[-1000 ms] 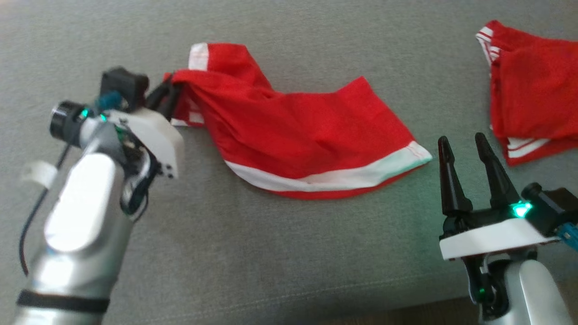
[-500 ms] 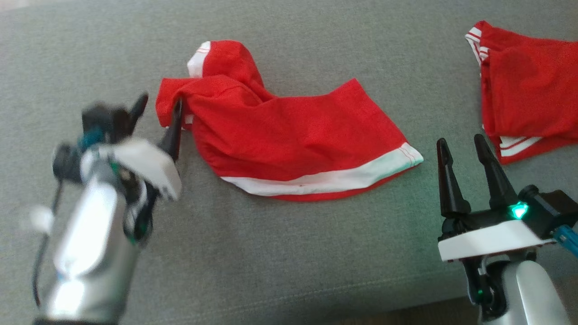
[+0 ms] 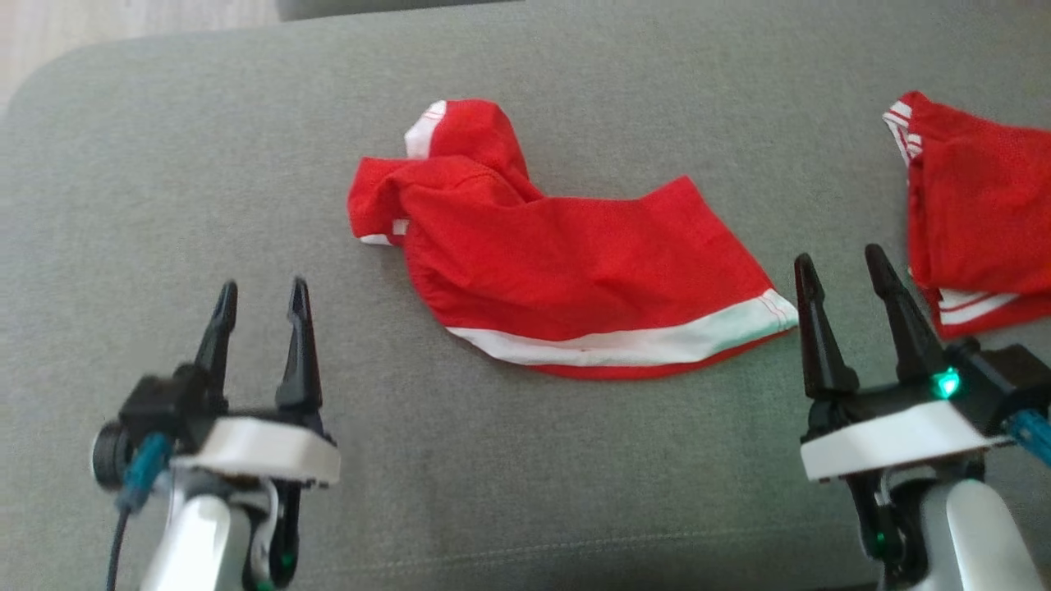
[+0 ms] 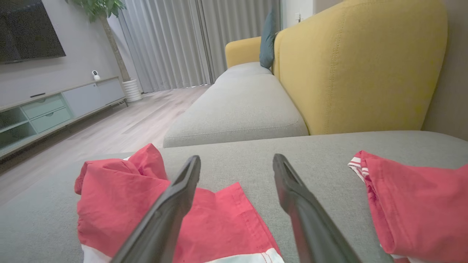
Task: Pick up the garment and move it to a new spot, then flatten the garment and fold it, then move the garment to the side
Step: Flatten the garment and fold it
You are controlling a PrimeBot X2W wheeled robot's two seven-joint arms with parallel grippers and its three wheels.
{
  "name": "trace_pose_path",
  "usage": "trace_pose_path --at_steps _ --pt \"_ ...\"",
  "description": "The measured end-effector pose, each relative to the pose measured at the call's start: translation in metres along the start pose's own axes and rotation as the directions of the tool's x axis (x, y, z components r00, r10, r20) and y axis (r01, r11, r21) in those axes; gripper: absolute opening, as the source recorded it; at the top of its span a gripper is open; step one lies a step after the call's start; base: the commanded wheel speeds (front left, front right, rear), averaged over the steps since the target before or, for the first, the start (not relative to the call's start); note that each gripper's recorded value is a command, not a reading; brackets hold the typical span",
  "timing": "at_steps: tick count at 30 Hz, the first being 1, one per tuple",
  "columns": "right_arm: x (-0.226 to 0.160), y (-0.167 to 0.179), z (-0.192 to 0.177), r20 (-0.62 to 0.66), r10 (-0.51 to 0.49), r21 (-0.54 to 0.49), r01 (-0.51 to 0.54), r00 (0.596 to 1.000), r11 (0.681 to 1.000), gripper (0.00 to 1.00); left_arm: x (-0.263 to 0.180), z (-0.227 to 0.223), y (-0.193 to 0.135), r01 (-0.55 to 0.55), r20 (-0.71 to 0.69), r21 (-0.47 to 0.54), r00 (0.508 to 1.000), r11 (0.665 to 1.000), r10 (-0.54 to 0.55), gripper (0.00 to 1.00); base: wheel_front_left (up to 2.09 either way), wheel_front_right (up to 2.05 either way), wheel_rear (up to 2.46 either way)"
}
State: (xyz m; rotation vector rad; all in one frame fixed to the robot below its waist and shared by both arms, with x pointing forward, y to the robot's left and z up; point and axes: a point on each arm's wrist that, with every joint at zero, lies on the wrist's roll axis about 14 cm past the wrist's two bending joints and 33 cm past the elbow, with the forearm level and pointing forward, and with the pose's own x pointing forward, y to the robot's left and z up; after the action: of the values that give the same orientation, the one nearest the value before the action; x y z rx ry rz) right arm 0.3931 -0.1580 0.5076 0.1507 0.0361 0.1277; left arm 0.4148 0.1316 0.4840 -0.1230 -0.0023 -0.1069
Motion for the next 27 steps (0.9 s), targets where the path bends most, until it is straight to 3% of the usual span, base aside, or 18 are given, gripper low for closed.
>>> trace_pose_path --at_steps 18,22,27 --pt "-0.006 0.006 -0.008 -0.036 0.013 0.007 -0.013 0.999 1.000 1.00 -0.016 0.007 -0.001 0.007 0.021 0.008 1.000 1.000 -0.007 1.00 0.00 0.00 0.00" --pt "-0.005 0.005 -0.012 -0.046 0.011 0.008 -0.010 0.999 1.000 1.00 -0.017 -0.010 -0.026 0.115 -0.040 -0.010 0.993 0.993 -0.115 1.00 0.00 0.00 0.00" --pt "-0.002 0.004 -0.020 -0.070 0.009 0.012 -0.009 0.998 1.000 1.00 -0.016 -0.050 -0.077 0.284 -0.212 -0.100 0.930 0.954 -0.300 1.00 0.00 0.00 0.00"
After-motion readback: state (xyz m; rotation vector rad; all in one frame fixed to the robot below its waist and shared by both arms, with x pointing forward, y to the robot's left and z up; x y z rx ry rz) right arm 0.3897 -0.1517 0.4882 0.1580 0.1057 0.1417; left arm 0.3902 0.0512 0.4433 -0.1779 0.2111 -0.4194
